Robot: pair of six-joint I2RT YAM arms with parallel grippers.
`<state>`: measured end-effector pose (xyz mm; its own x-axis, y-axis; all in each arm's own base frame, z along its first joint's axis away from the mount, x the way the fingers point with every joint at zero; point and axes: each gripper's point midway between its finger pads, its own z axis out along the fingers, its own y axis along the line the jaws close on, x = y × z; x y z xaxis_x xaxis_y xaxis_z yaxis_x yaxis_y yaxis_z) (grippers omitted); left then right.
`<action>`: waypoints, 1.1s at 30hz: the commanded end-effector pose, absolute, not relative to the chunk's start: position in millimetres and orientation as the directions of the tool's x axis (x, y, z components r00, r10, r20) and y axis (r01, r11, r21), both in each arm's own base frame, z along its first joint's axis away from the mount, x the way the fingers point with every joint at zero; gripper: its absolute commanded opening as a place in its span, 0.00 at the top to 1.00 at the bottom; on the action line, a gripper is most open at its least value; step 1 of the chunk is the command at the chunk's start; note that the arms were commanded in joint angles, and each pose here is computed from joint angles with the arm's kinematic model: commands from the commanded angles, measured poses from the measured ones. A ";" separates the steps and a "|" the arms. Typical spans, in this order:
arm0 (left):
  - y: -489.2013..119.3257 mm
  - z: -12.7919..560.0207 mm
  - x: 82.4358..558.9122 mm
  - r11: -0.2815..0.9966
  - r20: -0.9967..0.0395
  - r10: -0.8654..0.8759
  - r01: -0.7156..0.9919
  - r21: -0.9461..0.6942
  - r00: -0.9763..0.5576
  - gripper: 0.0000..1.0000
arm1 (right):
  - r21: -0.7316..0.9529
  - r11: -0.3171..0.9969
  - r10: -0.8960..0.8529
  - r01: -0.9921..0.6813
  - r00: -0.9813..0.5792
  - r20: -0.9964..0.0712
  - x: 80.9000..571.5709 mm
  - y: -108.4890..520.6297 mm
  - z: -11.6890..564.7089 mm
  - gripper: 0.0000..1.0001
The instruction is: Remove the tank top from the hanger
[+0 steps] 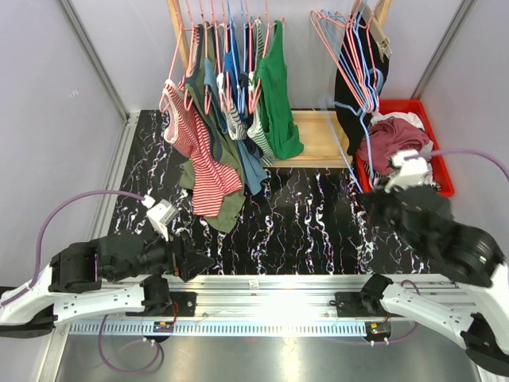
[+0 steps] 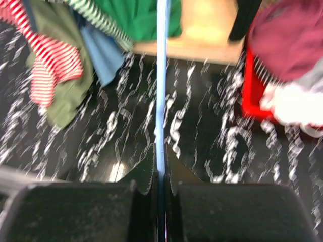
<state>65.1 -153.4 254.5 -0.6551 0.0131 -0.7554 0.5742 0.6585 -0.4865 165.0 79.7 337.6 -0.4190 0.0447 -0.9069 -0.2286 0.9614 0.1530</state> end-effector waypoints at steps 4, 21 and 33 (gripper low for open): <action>-167.0 260.1 76.4 0.657 -0.784 -0.030 0.579 -0.483 -0.620 0.01 | 0.048 0.992 0.020 -0.119 -0.228 -0.973 253.3 120.6 403.9 1.00; -164.7 260.0 69.7 0.588 -0.770 -0.112 0.583 -0.561 -0.629 0.01 | 0.144 0.964 0.047 -0.224 -0.390 -0.920 415.5 141.1 444.0 1.00; -165.1 259.3 65.2 0.559 -0.759 -0.125 0.587 -0.586 -0.638 0.01 | 0.137 0.976 0.045 -0.167 -0.465 -0.884 407.3 130.8 412.0 1.00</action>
